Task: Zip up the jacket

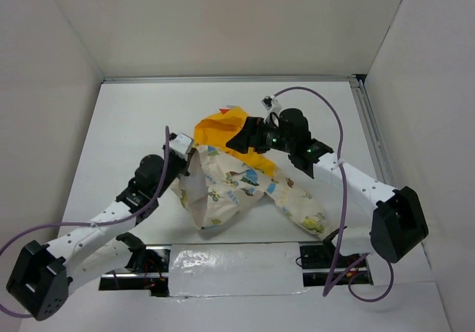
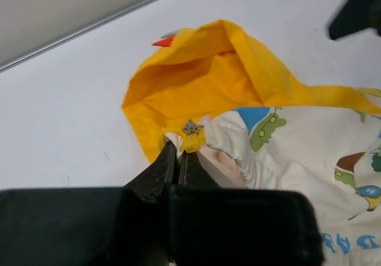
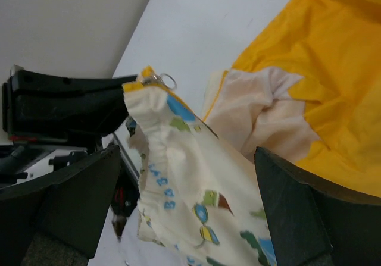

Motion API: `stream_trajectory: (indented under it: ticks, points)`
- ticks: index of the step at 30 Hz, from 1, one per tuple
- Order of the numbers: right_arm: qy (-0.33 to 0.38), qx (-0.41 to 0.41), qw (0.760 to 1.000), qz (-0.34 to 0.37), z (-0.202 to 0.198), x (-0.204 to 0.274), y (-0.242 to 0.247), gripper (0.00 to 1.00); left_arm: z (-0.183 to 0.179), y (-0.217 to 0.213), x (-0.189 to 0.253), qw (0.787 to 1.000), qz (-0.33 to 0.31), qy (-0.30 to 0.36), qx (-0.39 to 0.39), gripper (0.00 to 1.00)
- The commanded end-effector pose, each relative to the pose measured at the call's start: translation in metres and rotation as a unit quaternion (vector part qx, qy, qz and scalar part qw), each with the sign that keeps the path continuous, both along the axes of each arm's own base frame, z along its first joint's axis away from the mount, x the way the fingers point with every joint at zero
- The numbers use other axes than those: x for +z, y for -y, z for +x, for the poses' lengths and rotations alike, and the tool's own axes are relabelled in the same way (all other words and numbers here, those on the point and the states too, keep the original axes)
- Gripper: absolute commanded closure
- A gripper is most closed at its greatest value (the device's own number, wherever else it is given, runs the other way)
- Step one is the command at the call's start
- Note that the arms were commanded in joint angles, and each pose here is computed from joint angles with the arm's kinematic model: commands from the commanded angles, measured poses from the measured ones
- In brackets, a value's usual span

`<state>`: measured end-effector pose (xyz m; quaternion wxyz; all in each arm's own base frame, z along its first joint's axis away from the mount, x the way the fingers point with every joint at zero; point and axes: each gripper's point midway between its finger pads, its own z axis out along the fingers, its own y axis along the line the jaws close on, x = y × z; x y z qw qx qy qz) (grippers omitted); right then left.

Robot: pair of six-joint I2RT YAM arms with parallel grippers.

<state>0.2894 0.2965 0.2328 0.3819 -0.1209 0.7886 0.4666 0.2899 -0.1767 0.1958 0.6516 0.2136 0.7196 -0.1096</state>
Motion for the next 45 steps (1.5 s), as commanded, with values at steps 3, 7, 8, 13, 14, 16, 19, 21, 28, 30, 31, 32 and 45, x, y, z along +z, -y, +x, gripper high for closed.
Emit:
stream_trajectory:
  ticks: [3,7,8,13,14,16,19,21,28,30,31,32,45]
  points:
    - [-0.013,-0.099,0.995,0.030,0.038,0.006,-0.006,0.00,0.041,-0.012,0.038,0.994,-0.048,0.069,-0.073,1.00]
    - [-0.038,-0.140,0.989,0.008,0.056,-0.018,-0.018,0.00,0.036,-0.001,0.032,0.989,-0.047,0.018,-0.137,1.00]
    - [-0.045,-0.146,0.988,0.010,0.059,-0.020,-0.023,0.00,0.033,-0.001,0.032,0.989,-0.046,0.009,-0.143,1.00]
    - [-0.034,-0.201,0.979,-0.025,0.069,-0.044,-0.029,0.00,0.013,-0.011,0.028,0.982,-0.121,-0.108,-0.098,0.44]
    - [-0.037,-0.208,0.977,-0.026,0.066,-0.048,-0.030,0.00,0.009,-0.020,0.015,0.979,-0.128,-0.145,-0.062,0.37]
    - [-0.050,-0.222,0.974,-0.016,0.059,-0.051,-0.033,0.00,-0.004,-0.025,0.021,0.969,-0.171,-0.173,-0.034,0.32]
    - [-0.065,-0.277,0.959,0.013,0.050,-0.053,-0.030,0.00,-0.027,-0.030,0.022,0.946,-0.223,-0.233,-0.004,0.01]
    - [-0.076,-0.322,0.943,0.038,0.041,-0.054,-0.024,0.00,-0.036,-0.034,0.026,0.935,-0.240,-0.260,0.019,0.01]
    - [-0.101,-0.331,0.937,0.042,0.013,-0.087,-0.025,0.01,-0.071,-0.018,0.039,0.853,-0.334,-0.399,0.046,0.01]
    - [-0.101,-0.330,0.938,0.030,0.009,-0.093,-0.023,0.01,-0.082,-0.017,0.033,0.831,-0.346,-0.431,0.059,0.01]
    - [-0.096,-0.340,0.935,0.020,0.007,-0.098,-0.019,0.01,-0.087,-0.015,0.032,0.829,-0.344,-0.438,0.051,0.01]
    - [-0.093,-0.341,0.935,0.014,0.006,-0.101,-0.016,0.01,-0.093,-0.014,0.032,0.824,-0.347,-0.446,0.051,0.01]
    - [-0.114,-0.304,0.945,0.029,-0.002,-0.098,-0.030,0.00,-0.134,-0.005,0.026,0.810,-0.358,-0.464,-0.007,0.01]
